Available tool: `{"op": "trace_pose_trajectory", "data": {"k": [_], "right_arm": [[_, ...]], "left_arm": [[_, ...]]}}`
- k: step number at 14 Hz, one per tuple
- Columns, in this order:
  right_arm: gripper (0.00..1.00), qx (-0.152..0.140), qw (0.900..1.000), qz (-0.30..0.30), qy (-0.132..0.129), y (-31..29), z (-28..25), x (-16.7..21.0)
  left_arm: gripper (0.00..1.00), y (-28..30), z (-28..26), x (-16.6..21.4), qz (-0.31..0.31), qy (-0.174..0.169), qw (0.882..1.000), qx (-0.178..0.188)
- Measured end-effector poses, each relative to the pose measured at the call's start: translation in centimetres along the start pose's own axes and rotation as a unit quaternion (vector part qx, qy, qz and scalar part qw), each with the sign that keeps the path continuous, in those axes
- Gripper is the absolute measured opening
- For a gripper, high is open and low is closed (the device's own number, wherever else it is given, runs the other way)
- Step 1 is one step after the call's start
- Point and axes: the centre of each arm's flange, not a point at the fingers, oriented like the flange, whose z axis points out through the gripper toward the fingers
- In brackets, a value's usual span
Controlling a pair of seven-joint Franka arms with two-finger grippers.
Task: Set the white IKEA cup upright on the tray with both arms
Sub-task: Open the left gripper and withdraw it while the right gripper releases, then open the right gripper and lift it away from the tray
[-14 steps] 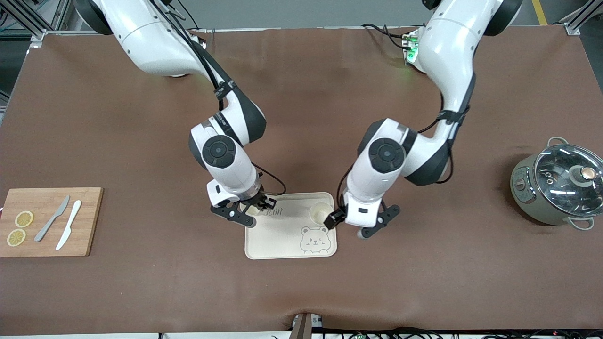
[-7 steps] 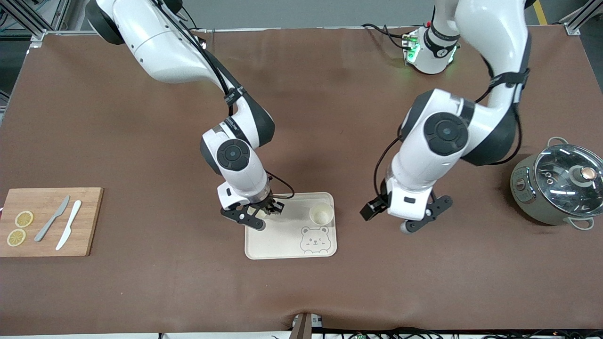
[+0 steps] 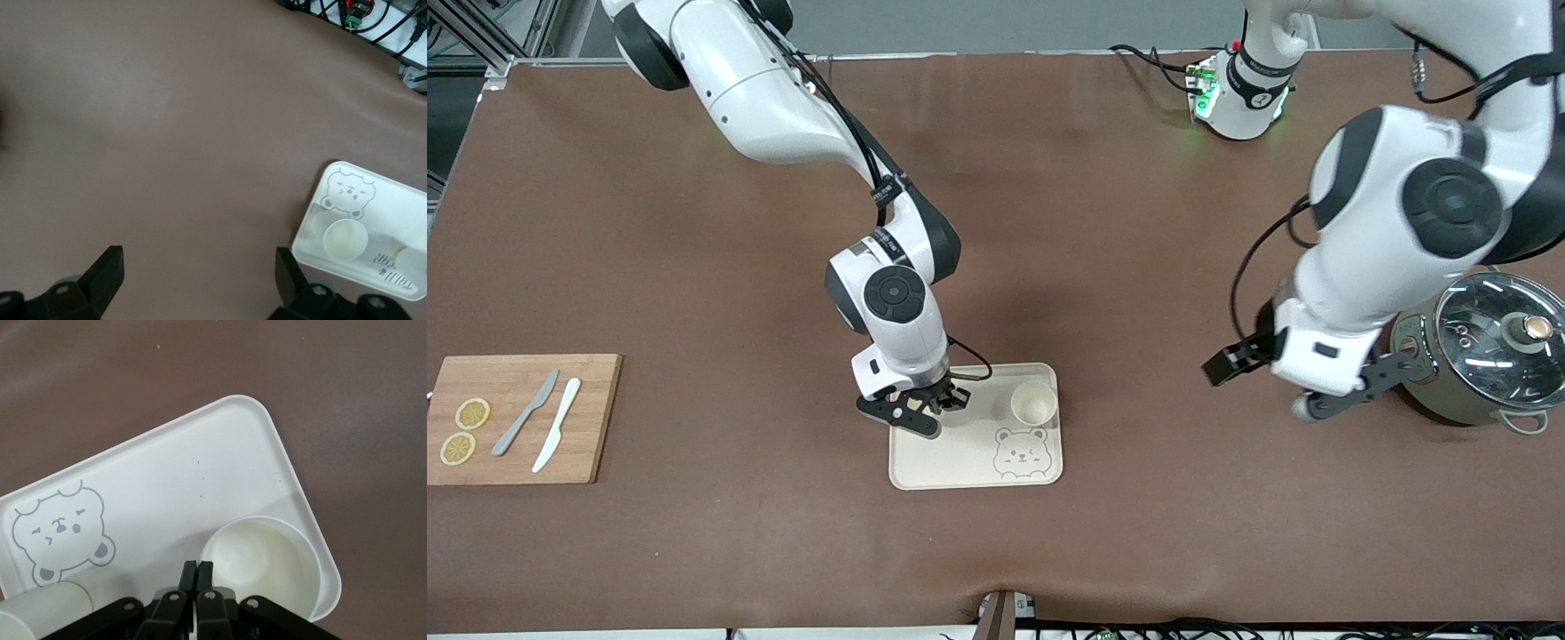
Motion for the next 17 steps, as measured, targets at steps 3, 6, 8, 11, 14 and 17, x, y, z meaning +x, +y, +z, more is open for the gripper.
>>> {"op": "trace_pose_trajectory", "data": {"k": [3, 6, 8, 11, 14, 17], "right_arm": [[0.04, -0.007, 1.0, 0.0, 0.011, 0.0, 0.3, -0.1], [0.04, -0.008, 1.0, 0.001, 0.012, 0.0, 0.5, -0.1], [0.04, -0.009, 1.0, 0.001, 0.011, 0.1, 0.7, -0.1], [0.07, -0.007, 1.0, 0.001, 0.014, 0.0, 0.7, 0.0], [0.35, -0.001, 1.0, 0.0, 0.018, -0.1, 0.4, 0.2], [0.65, 0.008, 1.0, 0.001, 0.026, -0.6, -0.8, 0.6]], "left_arm": [[1.0, -4.9, -3.1, 1.5, 0.033, -0.013, 0.999, -0.009], [1.0, -9.4, -5.5, 2.4, 0.067, -0.018, 0.998, -0.009], [1.0, -12.0, -6.6, 2.9, 0.088, -0.018, 0.996, -0.008], [1.0, -14.8, -7.5, 3.1, 0.117, -0.016, 0.993, -0.007], [1.0, -17.4, -8.4, 3.4, 0.143, -0.017, 0.99, -0.005], [1.0, -19.1, -9.2, 3.7, 0.143, -0.012, 0.99, -0.005]]}}
